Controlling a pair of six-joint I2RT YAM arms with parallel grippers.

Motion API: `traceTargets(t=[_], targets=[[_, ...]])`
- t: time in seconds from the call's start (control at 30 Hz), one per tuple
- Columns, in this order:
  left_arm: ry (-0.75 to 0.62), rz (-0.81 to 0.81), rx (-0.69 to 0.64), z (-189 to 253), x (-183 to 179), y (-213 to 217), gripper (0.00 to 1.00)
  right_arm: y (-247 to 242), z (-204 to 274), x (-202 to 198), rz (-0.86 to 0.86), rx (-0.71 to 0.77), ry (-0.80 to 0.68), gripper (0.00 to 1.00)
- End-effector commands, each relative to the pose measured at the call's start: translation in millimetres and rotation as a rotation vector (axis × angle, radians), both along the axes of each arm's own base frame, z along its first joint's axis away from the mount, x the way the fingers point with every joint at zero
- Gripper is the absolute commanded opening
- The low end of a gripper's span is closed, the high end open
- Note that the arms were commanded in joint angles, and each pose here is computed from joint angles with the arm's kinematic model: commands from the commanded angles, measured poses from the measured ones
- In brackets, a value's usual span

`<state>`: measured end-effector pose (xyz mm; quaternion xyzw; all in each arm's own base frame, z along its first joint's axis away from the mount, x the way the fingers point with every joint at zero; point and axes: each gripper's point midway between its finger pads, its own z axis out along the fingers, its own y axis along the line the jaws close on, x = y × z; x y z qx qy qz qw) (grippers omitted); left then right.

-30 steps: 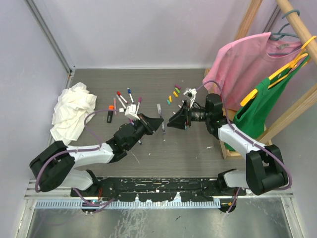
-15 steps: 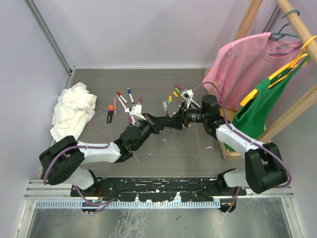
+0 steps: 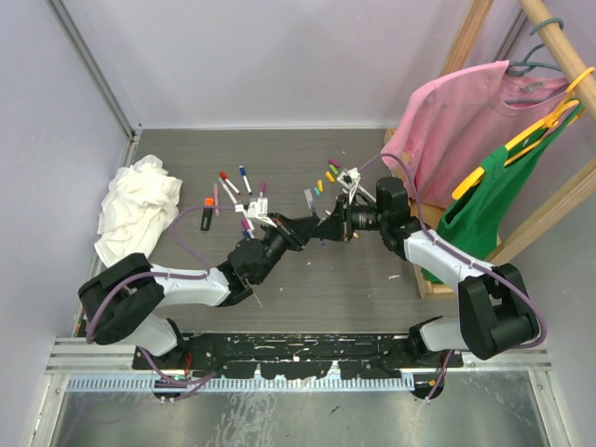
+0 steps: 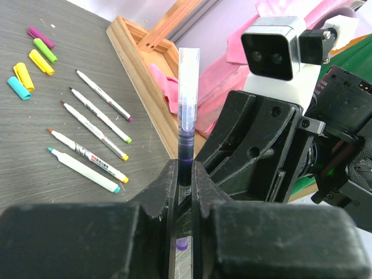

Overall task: Open the pen caps
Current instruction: Pick up the pen from the center of the board, then open the pen cap from the pen.

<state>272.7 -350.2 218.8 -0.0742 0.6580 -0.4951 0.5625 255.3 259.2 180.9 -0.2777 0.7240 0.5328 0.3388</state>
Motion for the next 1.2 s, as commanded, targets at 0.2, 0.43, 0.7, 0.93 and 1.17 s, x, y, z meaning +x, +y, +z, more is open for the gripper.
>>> traceTargets(t=[0.2,0.43,0.7,0.93,1.17], targets=[[-0.132,0.026,-0.079,52,-7,15,0.41,5,24,4,0.048,0.022,-0.06,0.01],[-0.118,-0.018,-0.024,64,-15,39,0.73,3,19,-2,0.127,-0.035,-0.041,0.01],[-0.025,-0.075,0.042,74,-10,68,0.91,2,17,-5,0.171,-0.059,-0.026,0.01],[0.104,-0.094,0.064,69,6,58,0.85,1,19,-8,0.183,-0.059,-0.039,0.01],[0.14,-0.141,0.056,70,22,32,0.71,1,18,-8,0.185,-0.062,-0.041,0.01]])
